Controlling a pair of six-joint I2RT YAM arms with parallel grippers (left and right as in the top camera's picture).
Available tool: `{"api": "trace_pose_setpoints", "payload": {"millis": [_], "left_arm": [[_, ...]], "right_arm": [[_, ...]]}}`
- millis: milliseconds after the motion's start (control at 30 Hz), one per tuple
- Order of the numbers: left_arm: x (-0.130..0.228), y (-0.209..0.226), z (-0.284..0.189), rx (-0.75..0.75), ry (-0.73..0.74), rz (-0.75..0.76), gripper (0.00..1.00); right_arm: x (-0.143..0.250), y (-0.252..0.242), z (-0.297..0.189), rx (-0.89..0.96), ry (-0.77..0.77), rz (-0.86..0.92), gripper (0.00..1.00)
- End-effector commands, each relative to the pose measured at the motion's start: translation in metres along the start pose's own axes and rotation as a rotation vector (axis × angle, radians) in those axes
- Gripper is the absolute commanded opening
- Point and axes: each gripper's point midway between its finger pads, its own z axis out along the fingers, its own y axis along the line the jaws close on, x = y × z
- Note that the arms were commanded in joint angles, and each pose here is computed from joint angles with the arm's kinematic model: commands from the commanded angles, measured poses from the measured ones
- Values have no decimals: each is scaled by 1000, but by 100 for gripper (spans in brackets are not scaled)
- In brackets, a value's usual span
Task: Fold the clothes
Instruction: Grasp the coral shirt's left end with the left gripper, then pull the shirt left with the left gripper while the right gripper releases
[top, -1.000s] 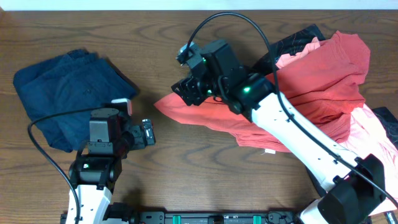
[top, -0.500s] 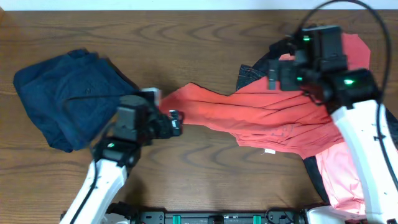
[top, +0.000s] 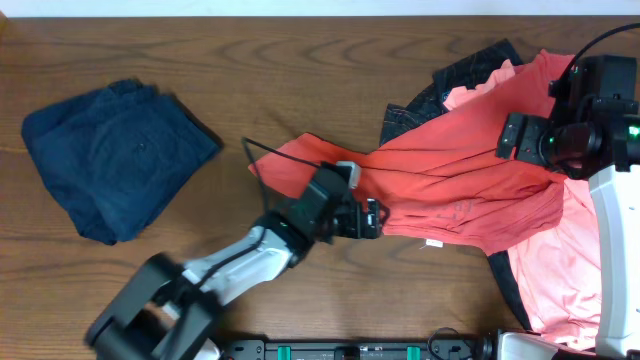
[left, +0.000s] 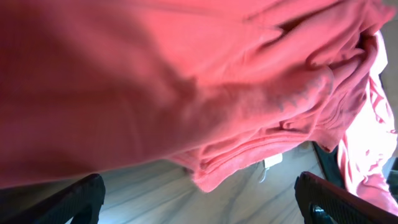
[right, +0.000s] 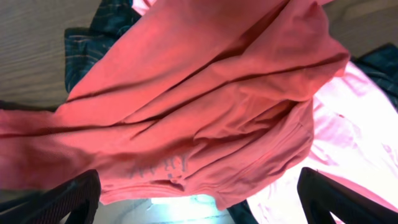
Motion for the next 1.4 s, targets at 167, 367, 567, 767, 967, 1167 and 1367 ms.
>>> {"api": "trace_pose_setpoints", "payload": {"millis": [167,367,567,767,967,1167,1367], "left_arm": [[10,-3,49,69,-17,-282,98],[-11,14,58,29,-153,-337,48],[-40,23,47,41,-230,-337,6],[-95,-9,-8,253,-278,-190,6],[-166,2,-123,291,-488,-125,6],[-186,71,-204,76,-650,-150,6],[-190,123,-250,-48,-748,-233,6]], "right_arm": [[3,-5,-7,6,-1,22,99],[8,-6,-7,10,18,22,99],[8,-6,-7,11,17,19,99],[10,-9,-1,20,45,27,99],[25,-11,15,24,157,-32,69],[38,13,36,-115,268,-124,17],[69,36,74,-212,419,-232,5]]}}
